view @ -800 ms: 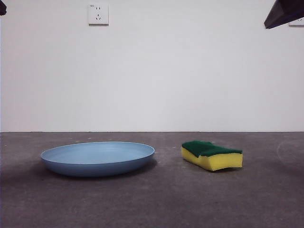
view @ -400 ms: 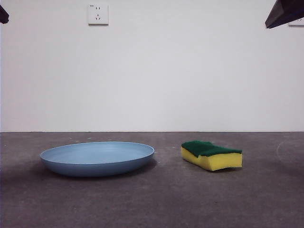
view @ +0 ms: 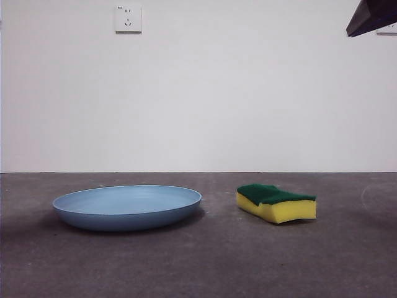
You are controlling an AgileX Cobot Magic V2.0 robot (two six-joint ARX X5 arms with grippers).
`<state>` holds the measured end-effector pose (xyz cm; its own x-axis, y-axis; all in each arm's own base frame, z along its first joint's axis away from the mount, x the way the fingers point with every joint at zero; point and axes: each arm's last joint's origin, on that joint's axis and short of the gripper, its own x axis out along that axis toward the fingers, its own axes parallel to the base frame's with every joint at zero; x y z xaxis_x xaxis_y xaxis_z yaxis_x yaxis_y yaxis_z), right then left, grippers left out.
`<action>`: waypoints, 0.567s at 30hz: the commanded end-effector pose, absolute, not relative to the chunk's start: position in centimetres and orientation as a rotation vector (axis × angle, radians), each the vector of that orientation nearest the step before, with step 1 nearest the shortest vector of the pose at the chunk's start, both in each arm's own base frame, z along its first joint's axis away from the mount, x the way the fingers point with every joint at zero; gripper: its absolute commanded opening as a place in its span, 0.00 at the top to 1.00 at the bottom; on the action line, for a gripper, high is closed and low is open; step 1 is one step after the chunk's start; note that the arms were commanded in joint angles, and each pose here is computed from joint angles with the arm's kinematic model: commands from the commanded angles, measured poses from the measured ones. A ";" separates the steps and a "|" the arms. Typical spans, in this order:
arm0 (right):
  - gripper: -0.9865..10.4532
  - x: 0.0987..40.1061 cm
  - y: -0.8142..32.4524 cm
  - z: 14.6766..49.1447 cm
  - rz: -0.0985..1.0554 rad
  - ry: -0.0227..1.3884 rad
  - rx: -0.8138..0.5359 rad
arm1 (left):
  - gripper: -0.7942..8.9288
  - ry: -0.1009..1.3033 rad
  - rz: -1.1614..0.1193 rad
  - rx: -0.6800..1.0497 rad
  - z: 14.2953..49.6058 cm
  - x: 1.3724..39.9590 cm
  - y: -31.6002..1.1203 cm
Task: Pick up the plate,pick up the cloth,clean the plate with the cloth
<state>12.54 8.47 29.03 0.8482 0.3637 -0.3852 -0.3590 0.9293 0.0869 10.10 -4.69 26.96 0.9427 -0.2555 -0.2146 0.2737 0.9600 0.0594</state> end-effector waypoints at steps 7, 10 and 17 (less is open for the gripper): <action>0.91 12.5 8.5 28.9 0.377 0.408 0.020 | 0.92 0.075 -0.160 0.049 24.0 9.7 -2.1; 0.91 12.5 8.5 28.9 0.377 0.409 0.020 | 0.92 0.061 -0.120 0.031 21.8 9.4 -1.6; 0.91 12.5 8.5 28.9 0.377 0.408 0.020 | 0.92 0.069 -0.058 0.009 18.2 9.3 -1.0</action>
